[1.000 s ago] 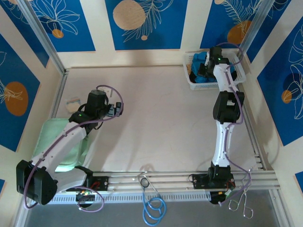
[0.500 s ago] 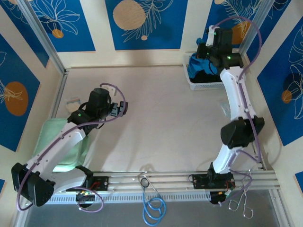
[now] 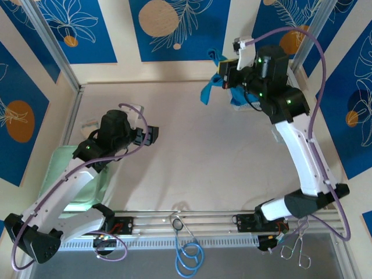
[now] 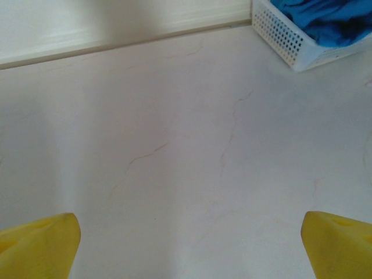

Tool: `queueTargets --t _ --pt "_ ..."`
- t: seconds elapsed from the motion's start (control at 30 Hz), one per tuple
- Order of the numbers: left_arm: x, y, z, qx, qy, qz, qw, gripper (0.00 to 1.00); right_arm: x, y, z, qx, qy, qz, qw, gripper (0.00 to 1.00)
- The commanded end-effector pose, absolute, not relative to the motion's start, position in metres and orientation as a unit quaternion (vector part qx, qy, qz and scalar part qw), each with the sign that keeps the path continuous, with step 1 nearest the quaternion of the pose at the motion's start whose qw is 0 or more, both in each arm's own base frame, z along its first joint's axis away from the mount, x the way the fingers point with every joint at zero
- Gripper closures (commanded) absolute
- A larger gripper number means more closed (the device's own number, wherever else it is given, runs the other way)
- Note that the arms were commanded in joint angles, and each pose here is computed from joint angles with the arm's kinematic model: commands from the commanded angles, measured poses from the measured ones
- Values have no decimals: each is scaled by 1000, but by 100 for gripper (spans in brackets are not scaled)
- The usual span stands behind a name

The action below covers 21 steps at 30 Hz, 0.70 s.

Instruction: Fold and stack the t-shirts

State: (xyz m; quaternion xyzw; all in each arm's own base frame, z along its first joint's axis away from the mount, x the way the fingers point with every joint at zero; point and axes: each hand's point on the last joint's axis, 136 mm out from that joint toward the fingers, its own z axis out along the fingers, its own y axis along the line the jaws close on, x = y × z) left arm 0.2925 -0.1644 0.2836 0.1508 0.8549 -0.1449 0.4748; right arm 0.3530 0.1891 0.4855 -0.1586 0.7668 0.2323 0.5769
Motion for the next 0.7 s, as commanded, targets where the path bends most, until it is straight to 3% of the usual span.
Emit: queueTargets --t 0.0,0.4,0.67 --pt "281 -172 304 161 840 -175 487 3 326 210 495 -167 749 294 570 100" --pt "256 -145 330 158 834 -146 508 2 275 307 412 -169 786 413 428 100" --pt "248 -133 339 153 831 -132 518 2 261 332 381 -145 804 441 370 100"
